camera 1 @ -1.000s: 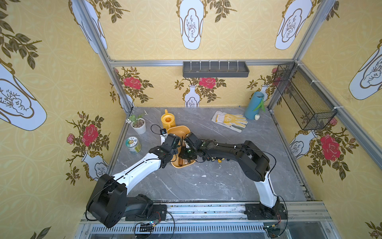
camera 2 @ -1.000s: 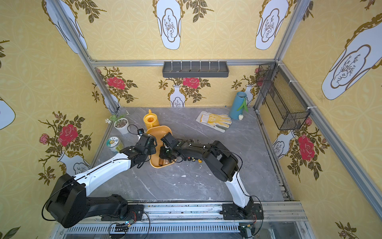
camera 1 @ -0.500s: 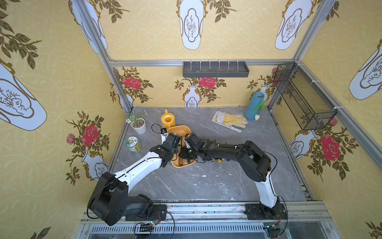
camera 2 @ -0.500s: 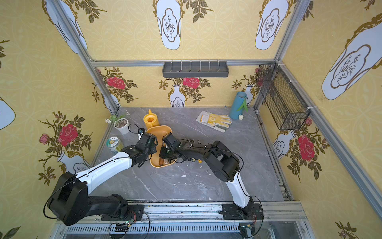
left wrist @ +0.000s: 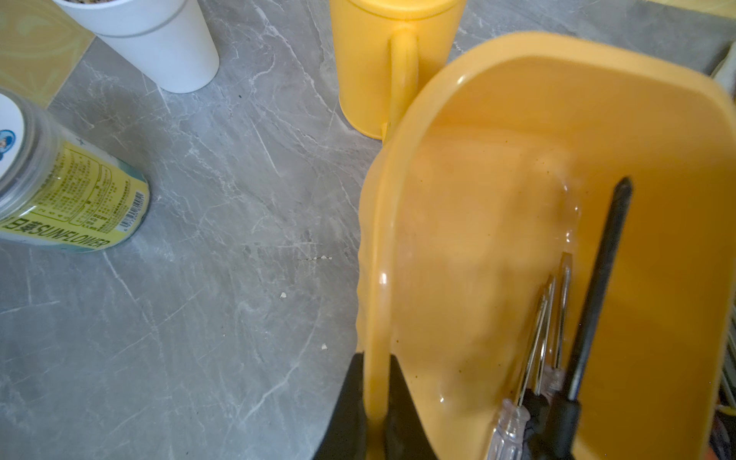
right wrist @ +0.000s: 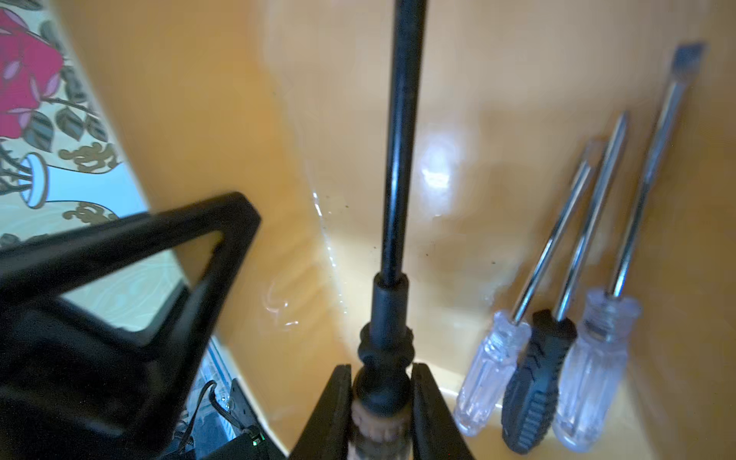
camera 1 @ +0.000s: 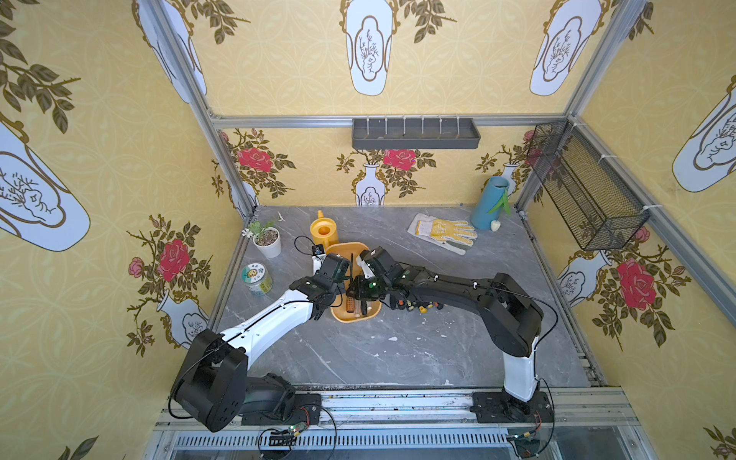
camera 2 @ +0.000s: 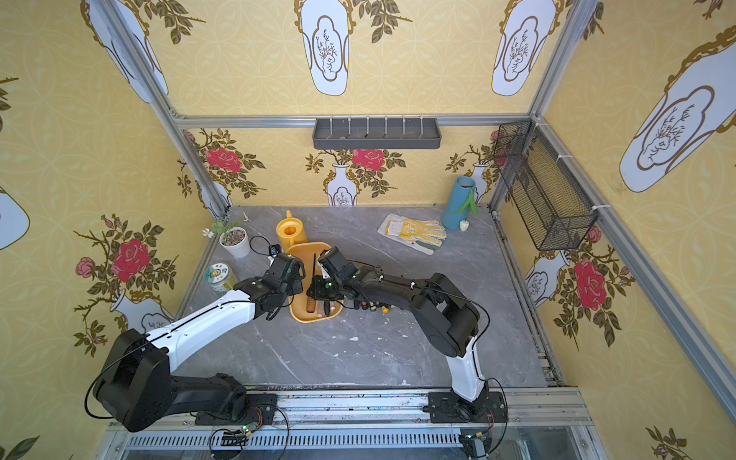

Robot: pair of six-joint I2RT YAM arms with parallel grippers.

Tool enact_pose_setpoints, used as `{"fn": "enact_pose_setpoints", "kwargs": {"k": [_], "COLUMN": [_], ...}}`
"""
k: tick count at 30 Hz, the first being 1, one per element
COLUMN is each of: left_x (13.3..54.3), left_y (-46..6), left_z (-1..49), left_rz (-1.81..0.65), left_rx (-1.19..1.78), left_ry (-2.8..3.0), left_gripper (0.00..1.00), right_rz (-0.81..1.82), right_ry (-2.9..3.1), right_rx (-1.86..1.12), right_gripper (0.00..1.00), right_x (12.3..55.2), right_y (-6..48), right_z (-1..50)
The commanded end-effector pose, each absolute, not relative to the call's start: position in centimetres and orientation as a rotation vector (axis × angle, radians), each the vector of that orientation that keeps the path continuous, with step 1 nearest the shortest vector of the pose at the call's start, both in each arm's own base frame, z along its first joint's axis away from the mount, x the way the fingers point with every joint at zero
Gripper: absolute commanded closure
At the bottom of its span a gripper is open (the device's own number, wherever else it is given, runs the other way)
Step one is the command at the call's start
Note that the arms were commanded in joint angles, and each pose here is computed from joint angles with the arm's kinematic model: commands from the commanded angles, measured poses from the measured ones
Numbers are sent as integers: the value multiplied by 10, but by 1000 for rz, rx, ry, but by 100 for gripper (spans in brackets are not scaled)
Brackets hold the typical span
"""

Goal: Take out the screwdriver from the storage box
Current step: Pick up the screwdriver from the storage box, then place the screwdriver at the center of the board.

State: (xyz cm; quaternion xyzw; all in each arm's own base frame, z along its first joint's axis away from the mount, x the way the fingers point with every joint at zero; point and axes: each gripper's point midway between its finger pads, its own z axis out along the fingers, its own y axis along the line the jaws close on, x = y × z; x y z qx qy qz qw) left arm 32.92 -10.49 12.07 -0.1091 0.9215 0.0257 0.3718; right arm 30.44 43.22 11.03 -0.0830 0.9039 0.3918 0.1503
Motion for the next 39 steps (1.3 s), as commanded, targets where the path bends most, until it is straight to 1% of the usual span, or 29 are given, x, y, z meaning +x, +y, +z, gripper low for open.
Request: {"fn": "enact_pose_setpoints", "kwargs": {"k": [1,5,13,19,28,33,39], "left_x": [334,334,331,332,333,333,331], "left_y": [-106,-105,-100,-101,-101,-100,-100], "left_z": [124,122,121,120,125,126,125], "left_rz": [56,72,97,97,94,88,93], "left_rx": [-297,-289,-298,-298,-291,-291,-286], "left_ry": [2338,2343,2341,2342,2331,2322,2331], "left_gripper": [100,100,100,100,100,100,100], "right_rz": [1111,1042,919,812,656,631,591], "right_ry": [2551,2534,2480,2490,2609,2684,2775], "right_rx": [-274,-274,-246,-236,-301,-326,-289], "right_gripper": [100,100,100,100,100,100,100], "right_x": [308,312,332,340,337,334,337], "right_y": [429,415,368,331,307,308,311], "right_z": [126,135,164,168,143,123,98]}}
